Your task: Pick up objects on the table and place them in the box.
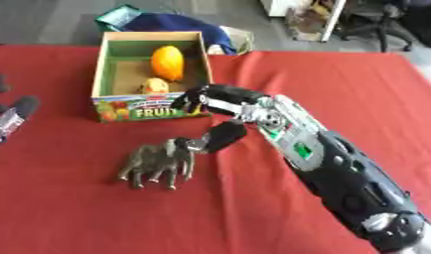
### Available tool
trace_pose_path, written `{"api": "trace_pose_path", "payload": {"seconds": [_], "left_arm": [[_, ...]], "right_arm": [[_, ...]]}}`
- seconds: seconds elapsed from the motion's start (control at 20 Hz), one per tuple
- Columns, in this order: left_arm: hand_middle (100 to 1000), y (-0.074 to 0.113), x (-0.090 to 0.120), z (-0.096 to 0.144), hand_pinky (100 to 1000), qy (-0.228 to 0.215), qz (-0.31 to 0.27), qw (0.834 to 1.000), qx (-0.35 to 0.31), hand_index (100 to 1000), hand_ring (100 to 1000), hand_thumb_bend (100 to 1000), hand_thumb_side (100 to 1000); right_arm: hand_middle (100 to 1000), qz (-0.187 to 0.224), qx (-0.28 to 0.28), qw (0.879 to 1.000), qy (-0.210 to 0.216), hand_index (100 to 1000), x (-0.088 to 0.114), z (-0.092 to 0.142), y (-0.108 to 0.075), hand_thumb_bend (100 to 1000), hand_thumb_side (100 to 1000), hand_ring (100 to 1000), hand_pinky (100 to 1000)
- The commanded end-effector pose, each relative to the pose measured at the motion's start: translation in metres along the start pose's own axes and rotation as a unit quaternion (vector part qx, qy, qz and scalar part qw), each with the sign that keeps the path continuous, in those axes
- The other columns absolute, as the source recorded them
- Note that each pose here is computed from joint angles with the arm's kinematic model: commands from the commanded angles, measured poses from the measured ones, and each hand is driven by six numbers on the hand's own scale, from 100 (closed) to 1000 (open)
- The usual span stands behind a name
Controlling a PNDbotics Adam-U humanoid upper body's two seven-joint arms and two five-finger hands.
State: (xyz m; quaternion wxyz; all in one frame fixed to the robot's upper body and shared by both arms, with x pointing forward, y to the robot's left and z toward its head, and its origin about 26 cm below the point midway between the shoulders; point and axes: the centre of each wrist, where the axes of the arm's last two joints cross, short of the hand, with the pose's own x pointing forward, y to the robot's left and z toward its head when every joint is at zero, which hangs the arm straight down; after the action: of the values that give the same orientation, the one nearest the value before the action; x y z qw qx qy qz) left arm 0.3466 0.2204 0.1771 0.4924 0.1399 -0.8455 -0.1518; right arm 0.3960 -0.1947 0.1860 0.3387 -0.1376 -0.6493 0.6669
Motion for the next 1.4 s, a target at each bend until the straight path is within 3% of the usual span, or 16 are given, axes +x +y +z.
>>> {"api": "trace_pose_path", "payload": {"seconds": [0.05, 0.7, 1.05, 1.25, 1.3, 1.35, 1.4], "left_arm": [[538, 0.006, 0.005, -0.003, 534, -0.012, -0.012, 1.0, 0.0, 670, 711, 712, 370], [539, 0.005, 0.004, -0.002, 534, -0.011, -0.011, 1.0, -0.004, 671, 711, 704, 371], [539, 0.005, 0.004, -0.002, 534, -0.012, -0.009, 1.0, -0.005, 672, 712, 700, 371], [540, 0.005, 0.004, -0.002, 534, -0.012, -0.009, 1.0, -0.006, 672, 712, 698, 372], [540, 0.005, 0.004, -0.002, 534, -0.012, -0.009, 1.0, -0.006, 672, 712, 697, 372], [540, 0.005, 0.004, -0.002, 534, -0.011, -0.009, 1.0, -0.005, 672, 712, 697, 372], [540, 0.005, 0.004, -0.002, 534, -0.012, -0.009, 1.0, -0.006, 672, 712, 696, 374]], "right_arm": [[854, 0.035, 0.011, 0.999, -0.003, 922, 0.004, -0.001, -0.006, 363, 587, 820, 795], [871, 0.109, 0.083, 0.991, 0.002, 922, 0.006, -0.02, 0.012, 436, 630, 839, 825], [835, 0.141, 0.123, 0.982, 0.007, 888, 0.005, -0.031, 0.022, 435, 599, 812, 819], [690, 0.149, 0.127, 0.981, 0.008, 793, 0.003, -0.033, 0.026, 364, 494, 689, 736], [583, 0.149, 0.124, 0.981, 0.009, 710, 0.003, -0.032, 0.026, 336, 442, 586, 687], [575, 0.149, 0.118, 0.982, 0.01, 702, 0.002, -0.032, 0.025, 334, 439, 579, 683], [496, 0.149, 0.113, 0.982, 0.01, 644, 0.002, -0.032, 0.026, 316, 414, 504, 645]]}}
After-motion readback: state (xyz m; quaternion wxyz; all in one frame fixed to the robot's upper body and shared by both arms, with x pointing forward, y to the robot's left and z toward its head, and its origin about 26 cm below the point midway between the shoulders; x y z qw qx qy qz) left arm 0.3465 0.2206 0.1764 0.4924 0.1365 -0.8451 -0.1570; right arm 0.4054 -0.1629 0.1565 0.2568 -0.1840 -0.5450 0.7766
